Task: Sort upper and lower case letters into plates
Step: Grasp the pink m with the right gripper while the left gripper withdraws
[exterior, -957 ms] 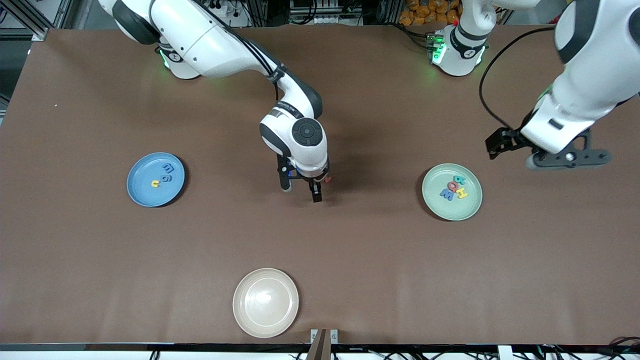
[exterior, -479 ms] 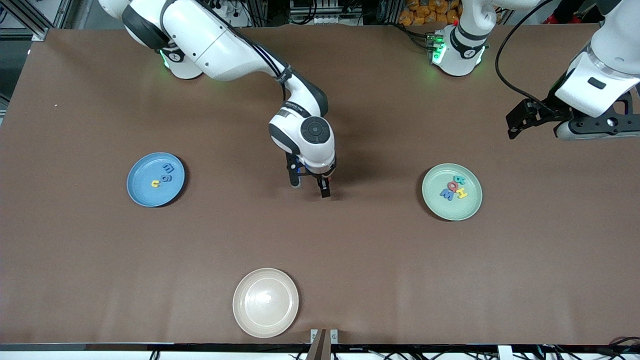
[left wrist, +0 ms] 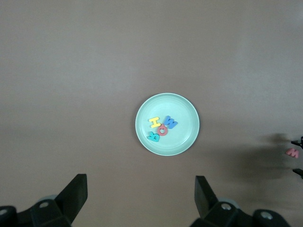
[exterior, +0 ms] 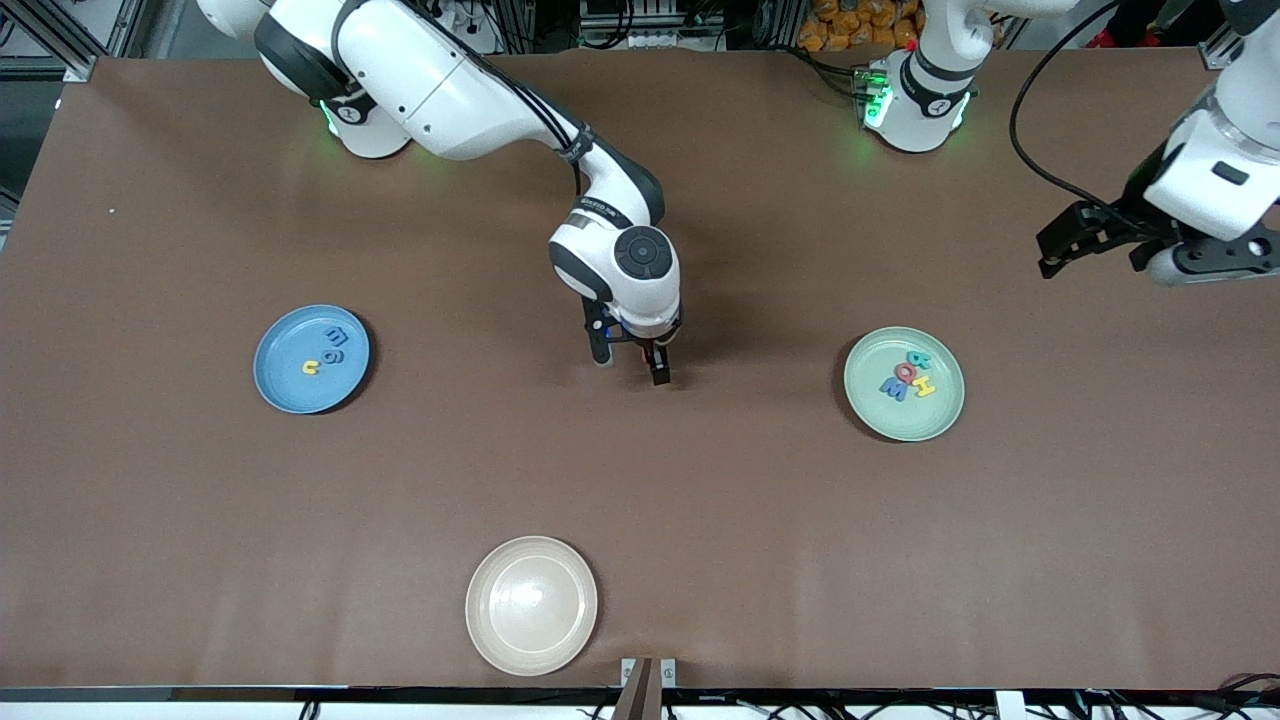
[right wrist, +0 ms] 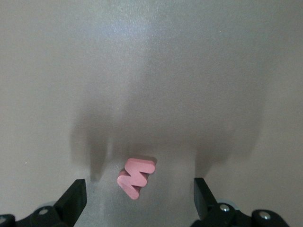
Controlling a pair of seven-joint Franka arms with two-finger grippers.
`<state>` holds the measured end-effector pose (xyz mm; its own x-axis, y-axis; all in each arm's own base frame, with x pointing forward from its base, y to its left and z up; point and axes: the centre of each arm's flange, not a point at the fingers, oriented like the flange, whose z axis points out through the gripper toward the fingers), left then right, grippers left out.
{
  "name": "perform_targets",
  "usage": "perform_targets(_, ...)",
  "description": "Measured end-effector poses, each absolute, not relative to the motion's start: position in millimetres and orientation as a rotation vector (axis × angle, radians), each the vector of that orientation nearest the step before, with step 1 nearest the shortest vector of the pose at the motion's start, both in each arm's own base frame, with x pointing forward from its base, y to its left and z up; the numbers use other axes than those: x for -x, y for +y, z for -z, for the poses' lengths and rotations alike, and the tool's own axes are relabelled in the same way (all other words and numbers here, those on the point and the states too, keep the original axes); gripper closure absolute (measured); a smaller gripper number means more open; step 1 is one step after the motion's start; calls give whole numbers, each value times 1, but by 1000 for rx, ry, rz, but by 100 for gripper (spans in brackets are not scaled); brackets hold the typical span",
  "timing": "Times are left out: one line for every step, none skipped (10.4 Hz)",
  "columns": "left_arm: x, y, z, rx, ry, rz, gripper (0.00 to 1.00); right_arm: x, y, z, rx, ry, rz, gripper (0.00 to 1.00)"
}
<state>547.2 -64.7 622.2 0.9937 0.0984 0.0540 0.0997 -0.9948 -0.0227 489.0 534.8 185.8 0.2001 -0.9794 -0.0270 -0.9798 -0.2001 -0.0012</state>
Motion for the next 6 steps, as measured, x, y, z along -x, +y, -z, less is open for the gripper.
perform_targets(-548,-63,-626,3111,-160,93,0,-489,535,-185,2421,1976,-32,1)
perform_targets(-547,-65,-629,3111,-154,106,0,-489,534,-184,2421,1978,-33,9)
perform_targets(-547,-68,-632,3112,-148,113,0,-489,534,-183,2421,1978,-33,13)
perform_targets(-547,-69,-632,3112,-145,112,0,-489,534,-183,2420,1981,-32,20)
perform_targets(-546,-69,-632,3112,-143,104,0,-490,533,-182,2419,1983,-31,22)
perform_targets(-546,-69,-632,3112,-136,102,0,-490,533,-182,2419,1984,-31,27)
